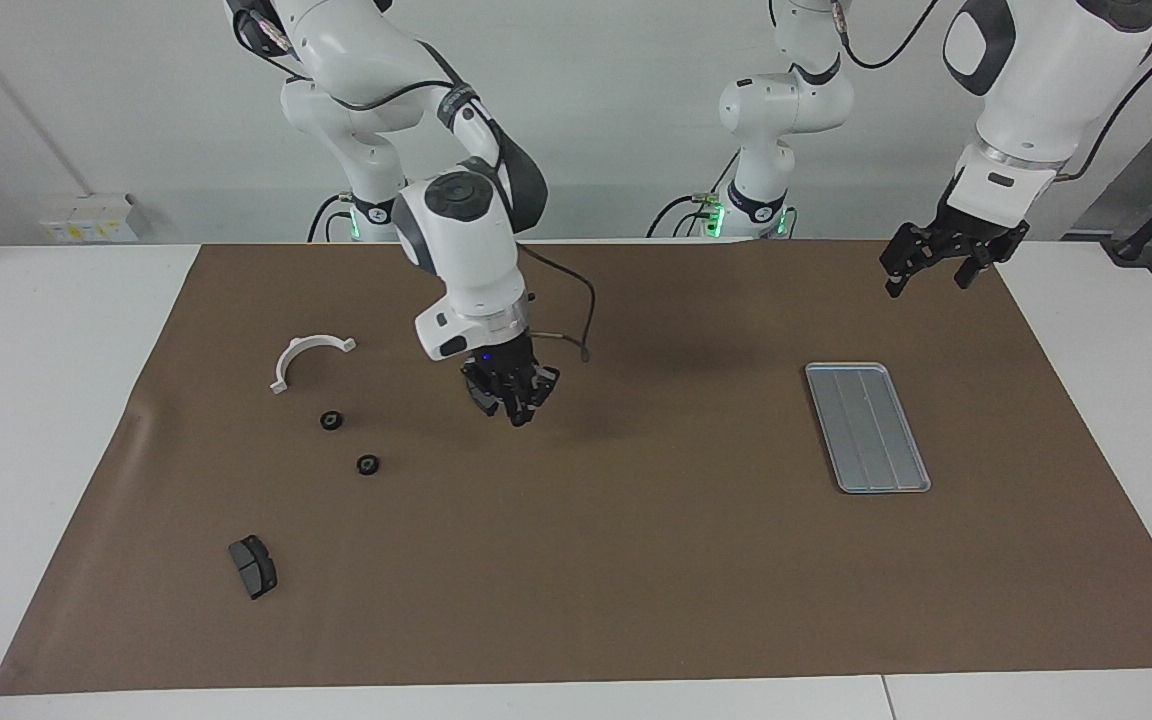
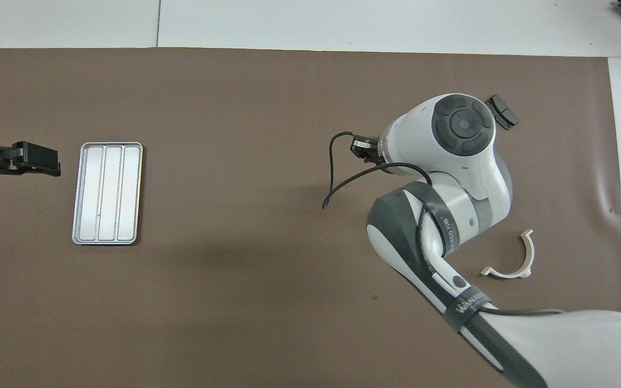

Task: Pick bearing gear from pile to tray
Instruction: 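Carry the gear with the right gripper toward the tray and release it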

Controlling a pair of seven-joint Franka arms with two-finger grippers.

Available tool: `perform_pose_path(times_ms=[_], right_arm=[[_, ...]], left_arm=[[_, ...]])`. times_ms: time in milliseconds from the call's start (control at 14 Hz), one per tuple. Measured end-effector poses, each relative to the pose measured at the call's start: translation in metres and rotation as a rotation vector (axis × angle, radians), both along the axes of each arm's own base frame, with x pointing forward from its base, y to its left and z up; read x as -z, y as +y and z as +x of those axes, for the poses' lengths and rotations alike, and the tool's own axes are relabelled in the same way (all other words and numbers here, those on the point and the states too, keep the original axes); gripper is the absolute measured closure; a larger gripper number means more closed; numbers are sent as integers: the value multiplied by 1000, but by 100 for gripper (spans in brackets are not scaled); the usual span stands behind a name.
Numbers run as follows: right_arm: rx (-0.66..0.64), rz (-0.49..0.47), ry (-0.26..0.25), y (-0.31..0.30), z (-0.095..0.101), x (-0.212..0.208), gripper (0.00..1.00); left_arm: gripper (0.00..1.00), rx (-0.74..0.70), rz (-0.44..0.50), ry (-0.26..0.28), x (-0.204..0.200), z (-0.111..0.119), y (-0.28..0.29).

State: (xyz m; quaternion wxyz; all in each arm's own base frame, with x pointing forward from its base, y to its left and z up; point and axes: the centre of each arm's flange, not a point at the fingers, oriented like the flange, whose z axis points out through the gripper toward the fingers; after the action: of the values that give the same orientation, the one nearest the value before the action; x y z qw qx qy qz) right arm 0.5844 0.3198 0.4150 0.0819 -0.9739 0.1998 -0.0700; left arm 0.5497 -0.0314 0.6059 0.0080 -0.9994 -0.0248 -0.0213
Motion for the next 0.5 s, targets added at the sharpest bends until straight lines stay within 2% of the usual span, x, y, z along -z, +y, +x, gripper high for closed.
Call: perform_pose_path(times_ms=[143,357,500], right_arm=[[16,-23,3,33,-17,16,77],[48,-99,-44,84,-42,68,77],[55,-116,-55,108,-57,100,77]], left_arm=[[0,0,0,0,0,0,0],[0,0,0,0,0,0,0],[0,0,0,0,0,0,0]])
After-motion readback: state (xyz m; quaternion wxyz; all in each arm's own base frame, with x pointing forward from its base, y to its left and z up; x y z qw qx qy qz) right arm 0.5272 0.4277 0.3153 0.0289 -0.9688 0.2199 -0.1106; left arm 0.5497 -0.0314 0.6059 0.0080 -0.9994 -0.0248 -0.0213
